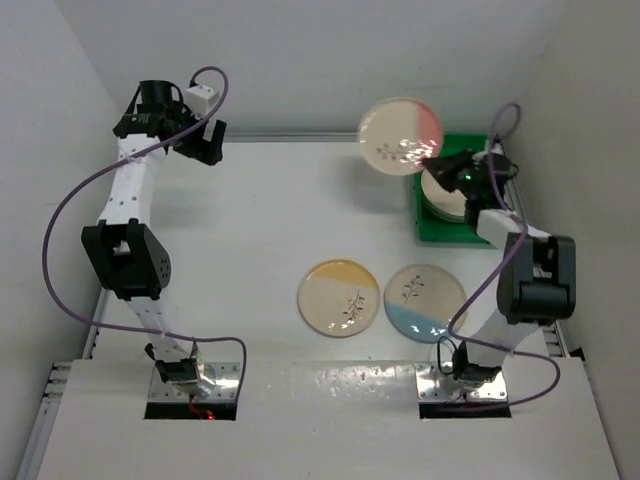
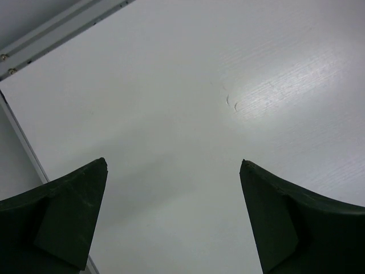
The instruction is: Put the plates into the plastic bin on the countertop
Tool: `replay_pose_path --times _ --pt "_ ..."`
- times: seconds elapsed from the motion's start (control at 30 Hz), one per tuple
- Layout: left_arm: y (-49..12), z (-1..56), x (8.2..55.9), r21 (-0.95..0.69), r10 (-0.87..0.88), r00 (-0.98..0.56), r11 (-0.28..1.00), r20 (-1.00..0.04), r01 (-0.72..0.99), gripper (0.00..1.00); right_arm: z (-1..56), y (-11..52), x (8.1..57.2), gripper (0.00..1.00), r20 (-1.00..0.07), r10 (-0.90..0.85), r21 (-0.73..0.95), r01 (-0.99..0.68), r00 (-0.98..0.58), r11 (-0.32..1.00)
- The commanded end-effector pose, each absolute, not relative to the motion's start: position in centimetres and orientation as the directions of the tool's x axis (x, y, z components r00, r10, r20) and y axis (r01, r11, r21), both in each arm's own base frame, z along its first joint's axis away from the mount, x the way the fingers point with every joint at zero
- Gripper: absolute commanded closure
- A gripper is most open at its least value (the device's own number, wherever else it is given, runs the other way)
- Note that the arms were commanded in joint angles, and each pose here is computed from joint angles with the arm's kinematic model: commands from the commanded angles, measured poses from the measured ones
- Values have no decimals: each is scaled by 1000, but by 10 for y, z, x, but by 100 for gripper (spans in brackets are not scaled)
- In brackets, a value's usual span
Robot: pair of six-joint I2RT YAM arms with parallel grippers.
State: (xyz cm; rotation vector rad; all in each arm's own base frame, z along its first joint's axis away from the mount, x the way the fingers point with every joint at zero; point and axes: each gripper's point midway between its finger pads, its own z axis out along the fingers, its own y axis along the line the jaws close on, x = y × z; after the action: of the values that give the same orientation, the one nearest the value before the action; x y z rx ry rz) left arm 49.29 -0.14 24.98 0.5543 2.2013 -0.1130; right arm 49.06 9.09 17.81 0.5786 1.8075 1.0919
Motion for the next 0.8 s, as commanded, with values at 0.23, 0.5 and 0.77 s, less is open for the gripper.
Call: replay_pose_path --times 0.23,0.5,0.77 --pt "-23 225 479 115 404 -592 878 -697 464 0 137 -87 446 100 -483 875 794 410 -22 449" --pt "-39 207 463 105 462 -614 845 -640 525 0 95 -97 445 100 -469 880 726 532 -80 435" --pt "-100 166 430 94 619 -569 717 -541 691 0 66 -95 425 74 -454 877 614 656 -161 438"
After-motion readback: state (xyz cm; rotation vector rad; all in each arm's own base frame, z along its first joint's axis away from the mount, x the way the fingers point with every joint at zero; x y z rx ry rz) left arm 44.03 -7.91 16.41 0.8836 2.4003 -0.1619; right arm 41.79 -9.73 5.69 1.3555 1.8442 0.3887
